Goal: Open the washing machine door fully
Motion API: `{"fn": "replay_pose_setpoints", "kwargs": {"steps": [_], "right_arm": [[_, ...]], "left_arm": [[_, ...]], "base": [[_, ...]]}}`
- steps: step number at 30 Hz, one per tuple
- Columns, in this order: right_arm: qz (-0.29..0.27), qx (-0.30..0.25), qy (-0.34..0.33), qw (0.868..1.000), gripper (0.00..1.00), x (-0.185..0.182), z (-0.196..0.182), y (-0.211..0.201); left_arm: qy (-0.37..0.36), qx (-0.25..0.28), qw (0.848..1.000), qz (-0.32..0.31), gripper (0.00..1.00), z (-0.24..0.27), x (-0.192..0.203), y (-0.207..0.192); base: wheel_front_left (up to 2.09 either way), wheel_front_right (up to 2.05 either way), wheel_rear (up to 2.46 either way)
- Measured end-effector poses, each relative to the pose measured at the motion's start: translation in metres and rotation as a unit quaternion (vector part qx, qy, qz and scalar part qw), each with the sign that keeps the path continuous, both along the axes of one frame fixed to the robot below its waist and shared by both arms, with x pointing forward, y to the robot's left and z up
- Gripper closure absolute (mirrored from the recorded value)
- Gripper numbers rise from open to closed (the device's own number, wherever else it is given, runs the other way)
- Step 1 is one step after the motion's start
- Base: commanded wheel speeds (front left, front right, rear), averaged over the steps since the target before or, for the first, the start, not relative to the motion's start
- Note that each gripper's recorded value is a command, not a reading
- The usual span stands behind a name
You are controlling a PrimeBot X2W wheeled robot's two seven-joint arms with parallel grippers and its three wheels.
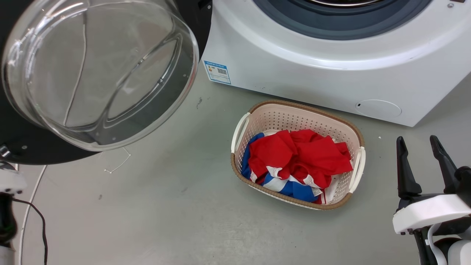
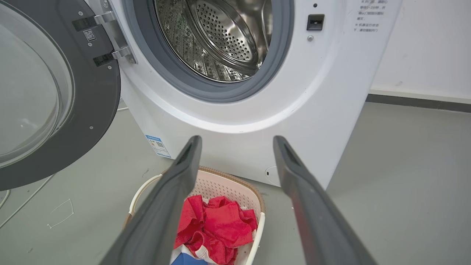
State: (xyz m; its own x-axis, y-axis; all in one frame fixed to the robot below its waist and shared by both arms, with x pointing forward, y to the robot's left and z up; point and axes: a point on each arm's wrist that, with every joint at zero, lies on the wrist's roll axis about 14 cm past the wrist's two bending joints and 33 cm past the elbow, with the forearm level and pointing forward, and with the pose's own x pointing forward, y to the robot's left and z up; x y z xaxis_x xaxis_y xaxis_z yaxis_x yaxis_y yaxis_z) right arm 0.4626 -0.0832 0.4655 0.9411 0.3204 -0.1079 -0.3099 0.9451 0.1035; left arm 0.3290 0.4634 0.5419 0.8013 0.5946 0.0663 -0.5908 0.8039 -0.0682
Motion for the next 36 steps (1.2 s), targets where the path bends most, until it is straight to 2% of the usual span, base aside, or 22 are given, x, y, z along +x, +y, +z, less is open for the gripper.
{"fn": "replay_pose_setpoints", "kwargs": {"steps": [7,14,21,26,36], "right_arm": [[-0.006,-0.001,-0.002,1.0,0.0,-0.002,0.001,-0.004],[-0.009,0.008,-0.007,1.0,0.0,-0.014,0.01,-0.007],[-0.019,0.017,-0.017,1.0,0.0,-0.031,0.02,-0.016],[-0.028,0.018,-0.021,0.999,0.0,-0.041,0.024,-0.023],[-0.05,0.016,-0.033,0.998,0.0,-0.063,0.035,-0.041]], "left_arm": [[0.0,-0.007,1.0,0.009,1.0,-0.001,0.003,0.012],[-0.014,-0.007,1.0,-0.007,1.0,-0.002,-0.009,-0.009],[-0.007,0.014,0.998,-0.056,1.0,-0.01,-0.022,-0.063],[-0.007,0.01,0.995,-0.096,1.0,-0.019,-0.024,-0.107],[-0.019,-0.03,0.974,-0.225,1.0,-0.03,-0.002,-0.208]], "base": [[0.0,0.0,0.0],[0.0,0.0,0.0],[0.0,0.0,0.0],[0.0,0.0,0.0],[0.0,0.0,0.0]]}}
